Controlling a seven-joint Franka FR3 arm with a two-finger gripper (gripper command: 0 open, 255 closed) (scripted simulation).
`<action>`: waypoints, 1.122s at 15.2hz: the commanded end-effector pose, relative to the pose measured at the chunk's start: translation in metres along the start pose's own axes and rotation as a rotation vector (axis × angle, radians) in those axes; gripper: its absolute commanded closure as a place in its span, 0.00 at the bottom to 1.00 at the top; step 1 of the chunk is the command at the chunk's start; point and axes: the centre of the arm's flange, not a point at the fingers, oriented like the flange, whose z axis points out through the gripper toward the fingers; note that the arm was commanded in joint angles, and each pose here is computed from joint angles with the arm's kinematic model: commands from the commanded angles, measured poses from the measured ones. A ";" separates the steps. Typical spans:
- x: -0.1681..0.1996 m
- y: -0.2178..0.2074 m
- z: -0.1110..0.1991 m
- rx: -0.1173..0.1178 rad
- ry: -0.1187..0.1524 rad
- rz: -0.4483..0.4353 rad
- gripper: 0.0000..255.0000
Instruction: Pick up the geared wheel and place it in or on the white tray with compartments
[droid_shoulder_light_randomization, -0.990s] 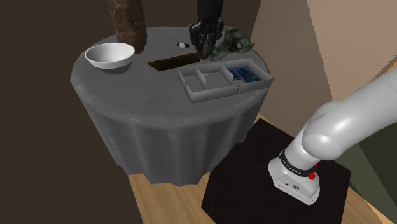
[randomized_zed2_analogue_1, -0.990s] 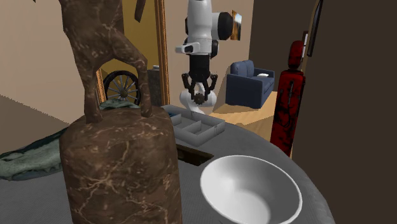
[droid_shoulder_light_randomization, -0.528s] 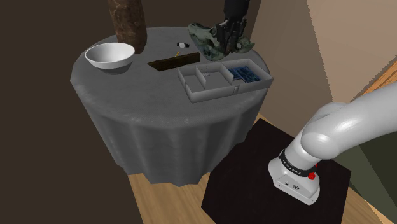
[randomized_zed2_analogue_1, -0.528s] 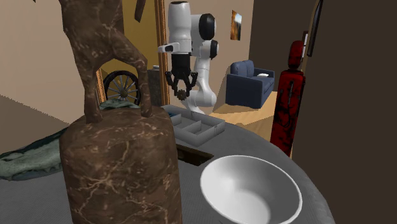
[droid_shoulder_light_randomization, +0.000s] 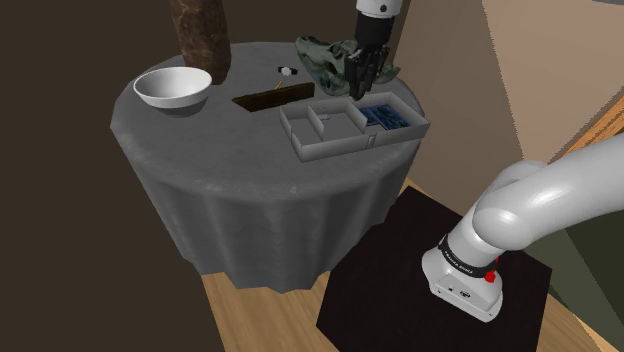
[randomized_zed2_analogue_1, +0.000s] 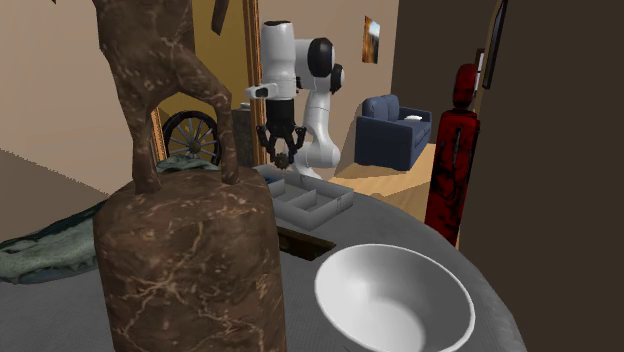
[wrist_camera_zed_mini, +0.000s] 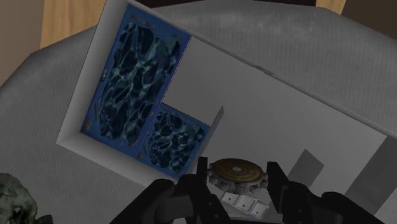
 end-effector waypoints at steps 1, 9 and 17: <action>0.000 0.000 0.010 0.000 0.001 0.000 1.00; 0.000 0.000 0.041 0.000 0.001 0.000 1.00; 0.000 0.000 0.041 0.000 0.001 0.000 0.00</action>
